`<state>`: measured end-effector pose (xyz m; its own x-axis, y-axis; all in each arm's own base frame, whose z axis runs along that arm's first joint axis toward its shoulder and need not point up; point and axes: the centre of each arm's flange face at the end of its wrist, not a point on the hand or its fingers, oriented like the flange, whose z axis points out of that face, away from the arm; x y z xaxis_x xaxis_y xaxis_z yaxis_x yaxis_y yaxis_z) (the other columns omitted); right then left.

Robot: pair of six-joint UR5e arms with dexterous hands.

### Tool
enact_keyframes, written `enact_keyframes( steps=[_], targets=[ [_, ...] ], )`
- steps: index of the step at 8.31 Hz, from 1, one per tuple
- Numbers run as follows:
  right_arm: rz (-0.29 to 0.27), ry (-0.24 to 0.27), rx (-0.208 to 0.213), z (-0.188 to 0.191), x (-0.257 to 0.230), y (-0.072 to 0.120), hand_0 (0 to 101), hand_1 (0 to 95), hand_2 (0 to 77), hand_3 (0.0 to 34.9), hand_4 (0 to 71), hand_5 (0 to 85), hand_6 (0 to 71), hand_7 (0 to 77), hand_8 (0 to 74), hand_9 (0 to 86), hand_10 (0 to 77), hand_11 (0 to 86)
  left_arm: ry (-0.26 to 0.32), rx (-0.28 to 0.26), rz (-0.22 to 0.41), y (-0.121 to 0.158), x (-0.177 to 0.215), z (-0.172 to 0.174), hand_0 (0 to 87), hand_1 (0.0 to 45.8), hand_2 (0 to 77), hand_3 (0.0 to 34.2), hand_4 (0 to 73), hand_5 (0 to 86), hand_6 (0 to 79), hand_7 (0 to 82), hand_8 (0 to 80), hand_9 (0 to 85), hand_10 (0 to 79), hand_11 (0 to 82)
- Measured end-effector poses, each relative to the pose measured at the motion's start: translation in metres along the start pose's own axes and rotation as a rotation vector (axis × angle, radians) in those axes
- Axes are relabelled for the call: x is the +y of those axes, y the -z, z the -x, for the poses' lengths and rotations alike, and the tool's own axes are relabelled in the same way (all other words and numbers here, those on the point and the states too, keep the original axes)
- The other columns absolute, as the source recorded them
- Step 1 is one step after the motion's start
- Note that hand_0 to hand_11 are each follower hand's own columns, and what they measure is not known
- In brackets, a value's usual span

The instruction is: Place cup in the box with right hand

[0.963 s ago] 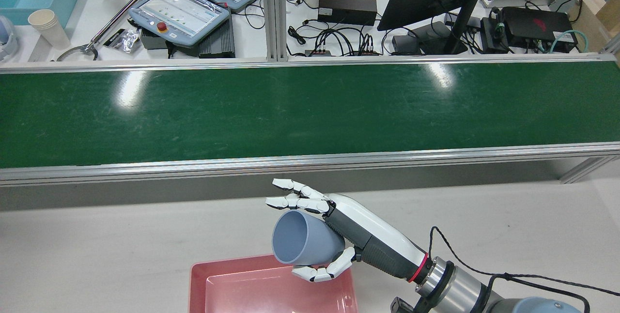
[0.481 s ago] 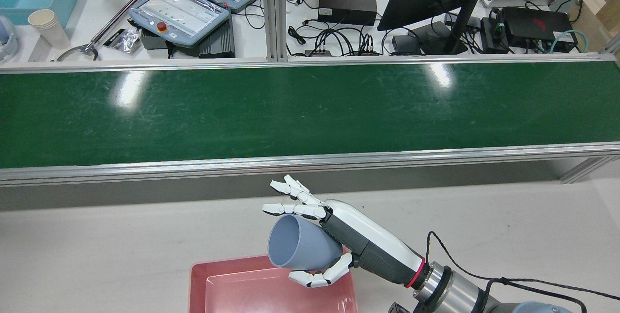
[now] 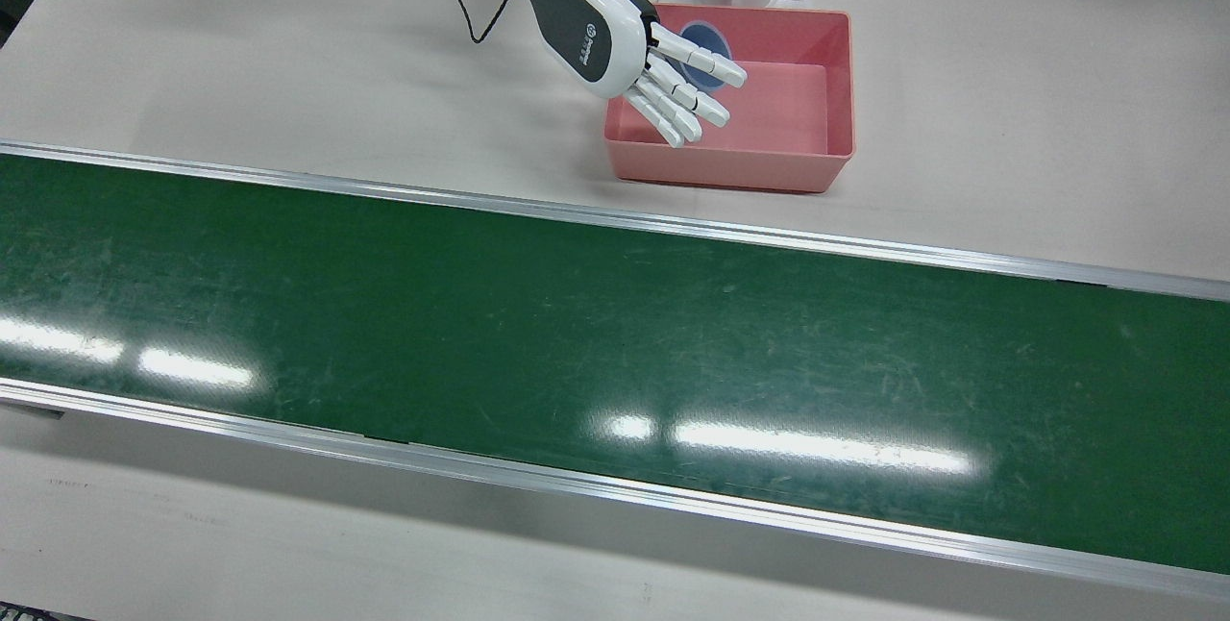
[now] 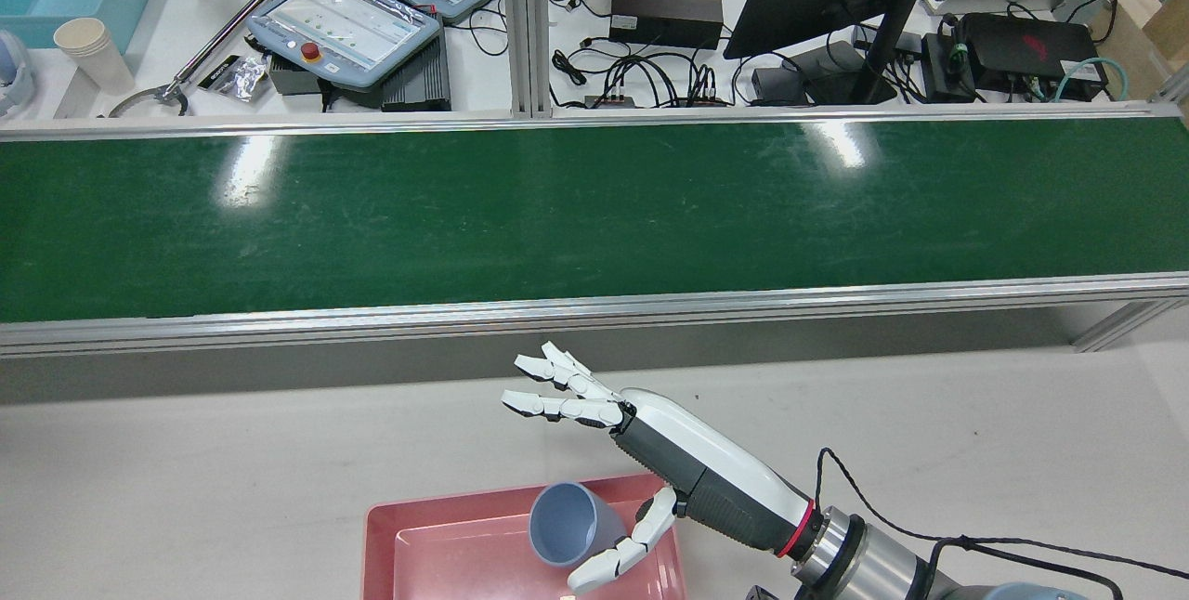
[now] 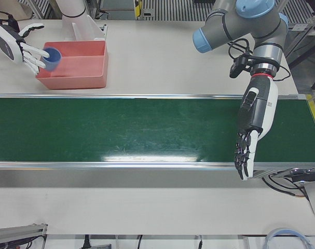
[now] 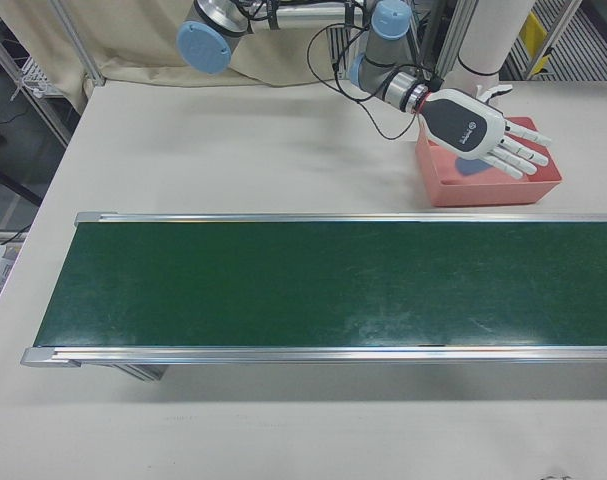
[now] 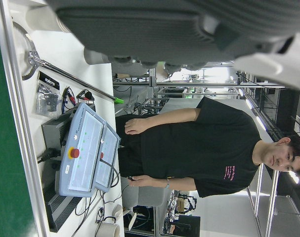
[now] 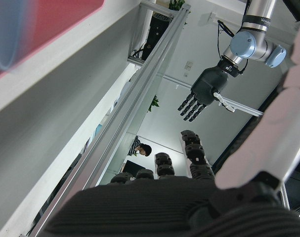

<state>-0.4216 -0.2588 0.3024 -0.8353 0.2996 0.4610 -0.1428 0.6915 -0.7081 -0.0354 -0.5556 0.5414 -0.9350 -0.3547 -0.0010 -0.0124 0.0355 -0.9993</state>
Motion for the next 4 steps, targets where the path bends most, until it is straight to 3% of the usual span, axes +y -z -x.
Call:
enact_keyframes(
  steps=[1,4],
  targets=[
    [0.001,-0.001,0.001,-0.0007,0.0005,0.0003,37,6.5,8.2,0.0,0.0,2.2,3.3,14.2,0.0,1.1,0.0,1.1,0.0,0.0,0.0,0.0,0.0,0.0,0.0,0.5,1.1,0.0,1.1,0.5,0.5,0.5,0.0,0.0,0.0,0.0],
    [0.002,-0.01,0.004,-0.0004,0.0012,0.001,36,7.6,2.2,0.0,0.0,1.1,3.3,14.2,0.5,1.1,0.0,1.1,0.0,0.0,0.0,-0.0001,0.0,0.0,0.0,0.5,1.1,0.0,1.1,0.5,0.5,0.5,0.0,0.0,0.0,0.0]
  ],
)
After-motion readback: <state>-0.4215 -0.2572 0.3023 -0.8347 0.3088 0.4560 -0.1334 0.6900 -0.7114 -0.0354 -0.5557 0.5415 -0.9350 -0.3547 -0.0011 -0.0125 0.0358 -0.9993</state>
